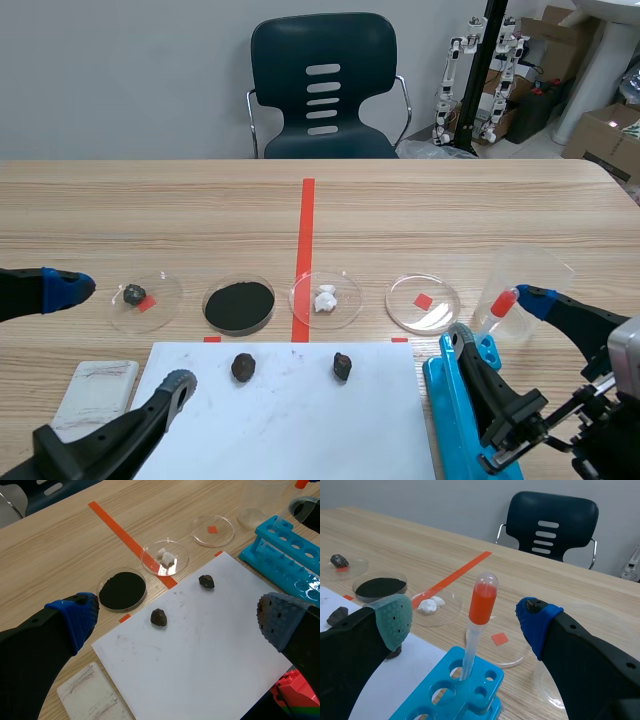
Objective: Pick up the dropper by the top with the right hand
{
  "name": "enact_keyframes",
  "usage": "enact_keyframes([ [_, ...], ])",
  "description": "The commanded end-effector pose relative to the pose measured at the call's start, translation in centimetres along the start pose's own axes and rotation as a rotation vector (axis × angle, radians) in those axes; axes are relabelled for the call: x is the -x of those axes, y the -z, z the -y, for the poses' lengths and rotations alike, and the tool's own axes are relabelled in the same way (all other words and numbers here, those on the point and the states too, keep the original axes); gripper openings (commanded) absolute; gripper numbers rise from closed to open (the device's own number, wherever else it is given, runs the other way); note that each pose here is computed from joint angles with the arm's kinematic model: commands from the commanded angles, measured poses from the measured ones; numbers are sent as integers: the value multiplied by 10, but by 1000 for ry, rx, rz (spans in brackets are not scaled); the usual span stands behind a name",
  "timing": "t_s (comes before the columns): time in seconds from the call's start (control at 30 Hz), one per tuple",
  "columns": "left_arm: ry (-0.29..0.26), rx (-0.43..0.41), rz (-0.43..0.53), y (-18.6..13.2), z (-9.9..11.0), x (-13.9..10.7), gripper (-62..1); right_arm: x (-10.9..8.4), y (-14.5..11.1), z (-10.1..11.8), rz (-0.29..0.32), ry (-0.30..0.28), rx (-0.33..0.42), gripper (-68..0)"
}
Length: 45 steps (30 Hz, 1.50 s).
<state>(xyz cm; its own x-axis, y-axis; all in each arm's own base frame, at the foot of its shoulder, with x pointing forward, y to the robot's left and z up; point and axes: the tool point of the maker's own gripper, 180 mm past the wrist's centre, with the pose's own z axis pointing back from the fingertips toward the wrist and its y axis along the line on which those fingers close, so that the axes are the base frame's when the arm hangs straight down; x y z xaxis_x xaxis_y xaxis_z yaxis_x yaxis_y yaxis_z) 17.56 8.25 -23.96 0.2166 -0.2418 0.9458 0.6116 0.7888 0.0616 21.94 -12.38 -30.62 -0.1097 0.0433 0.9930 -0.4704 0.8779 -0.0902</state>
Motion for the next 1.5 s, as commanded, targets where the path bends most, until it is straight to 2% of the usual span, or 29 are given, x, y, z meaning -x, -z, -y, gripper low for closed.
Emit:
enact_keyframes([
  [0.0,-6,4,36,0,2,-10,14,-6,2,5,22,-8,7,-241],
  [0.47,-6,4,36,0,2,-10,14,-8,2,5,33,-8,8,-241],
  [1.0,-6,4,36,0,2,-10,14,-8,2,5,33,-8,7,-511],
  [1.27,-6,4,36,0,2,-10,14,-9,2,5,40,-8,7,-598],
  [1.47,-6,4,36,0,2,-10,14,-9,2,5,42,-8,7,-629],
])
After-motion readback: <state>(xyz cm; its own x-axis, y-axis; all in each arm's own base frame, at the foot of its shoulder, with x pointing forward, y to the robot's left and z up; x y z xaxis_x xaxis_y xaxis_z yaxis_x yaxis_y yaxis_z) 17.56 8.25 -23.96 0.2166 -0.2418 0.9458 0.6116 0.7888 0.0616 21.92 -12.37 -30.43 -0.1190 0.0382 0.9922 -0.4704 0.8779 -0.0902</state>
